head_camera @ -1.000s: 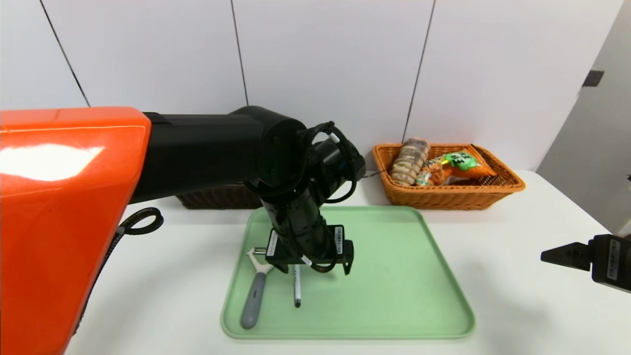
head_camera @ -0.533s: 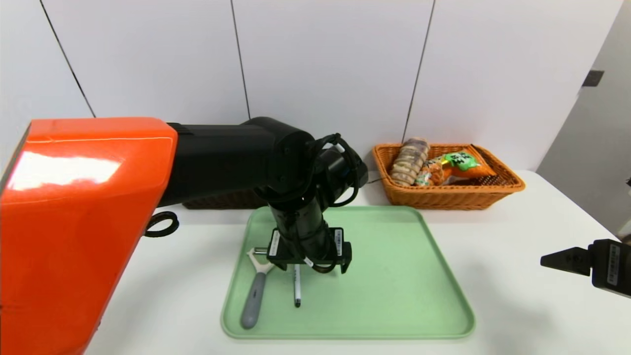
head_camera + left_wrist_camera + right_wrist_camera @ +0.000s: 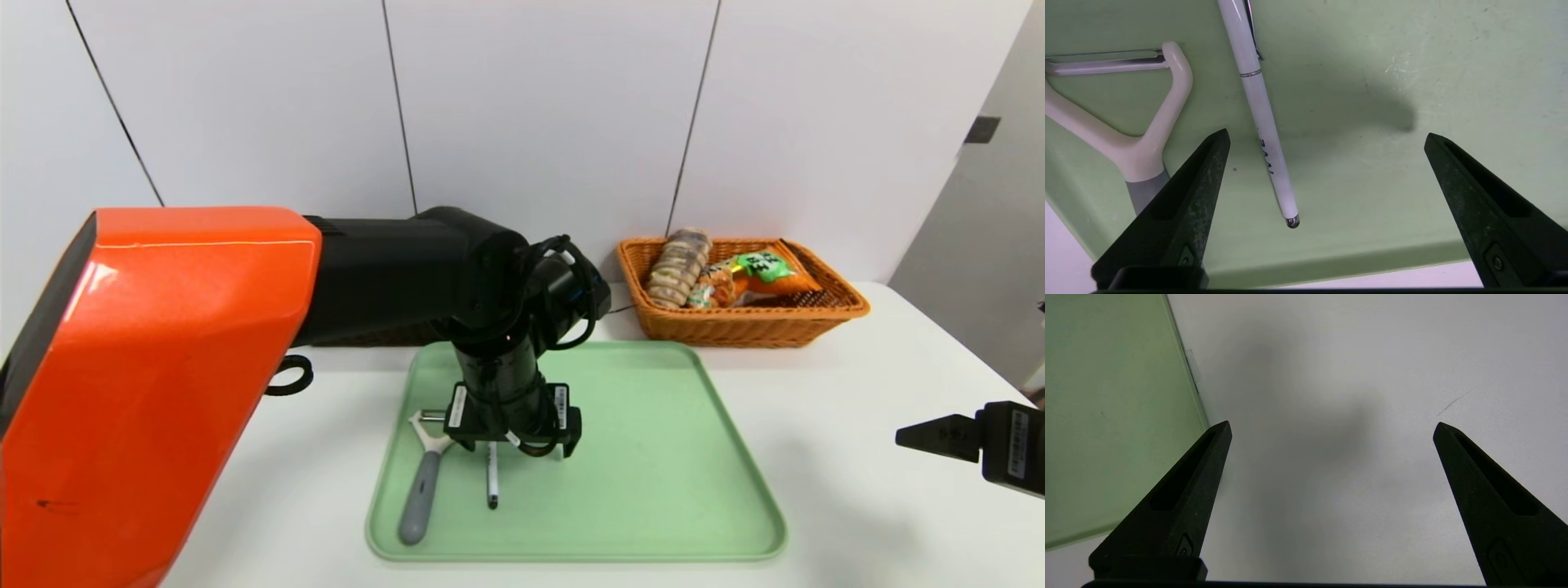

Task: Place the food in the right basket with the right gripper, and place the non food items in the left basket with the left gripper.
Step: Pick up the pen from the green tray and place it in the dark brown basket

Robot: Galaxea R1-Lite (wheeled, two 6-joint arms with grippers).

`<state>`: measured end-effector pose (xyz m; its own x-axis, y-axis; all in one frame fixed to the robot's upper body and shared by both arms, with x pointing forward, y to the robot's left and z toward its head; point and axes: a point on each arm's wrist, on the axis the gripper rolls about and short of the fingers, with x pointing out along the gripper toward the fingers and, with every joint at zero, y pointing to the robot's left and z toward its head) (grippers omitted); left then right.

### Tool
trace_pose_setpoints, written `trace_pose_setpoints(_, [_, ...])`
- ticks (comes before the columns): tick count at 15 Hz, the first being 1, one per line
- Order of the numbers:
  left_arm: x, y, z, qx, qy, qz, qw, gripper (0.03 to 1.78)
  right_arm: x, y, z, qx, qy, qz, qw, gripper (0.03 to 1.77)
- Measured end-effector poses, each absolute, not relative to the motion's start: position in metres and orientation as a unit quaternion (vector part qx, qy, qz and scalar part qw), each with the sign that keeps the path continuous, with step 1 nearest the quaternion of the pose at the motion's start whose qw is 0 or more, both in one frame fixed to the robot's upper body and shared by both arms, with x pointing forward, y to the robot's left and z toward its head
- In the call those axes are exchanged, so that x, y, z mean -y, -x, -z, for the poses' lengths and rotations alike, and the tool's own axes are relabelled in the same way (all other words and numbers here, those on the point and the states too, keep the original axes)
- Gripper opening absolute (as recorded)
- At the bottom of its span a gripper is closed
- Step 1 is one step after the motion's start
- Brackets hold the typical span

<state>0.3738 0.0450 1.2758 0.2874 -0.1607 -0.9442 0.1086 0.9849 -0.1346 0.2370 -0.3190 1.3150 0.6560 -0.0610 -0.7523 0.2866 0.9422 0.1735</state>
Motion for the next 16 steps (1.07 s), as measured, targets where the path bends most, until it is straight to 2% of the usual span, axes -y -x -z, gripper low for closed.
trace_pose_setpoints(16, [-0.0435,-0.3754,-1.2699,-0.595,0.017,0.079,0.8,1.69,0.3196,-0.2328,-1.3178,-0.395,-0.141,0.094,0.903,1.71])
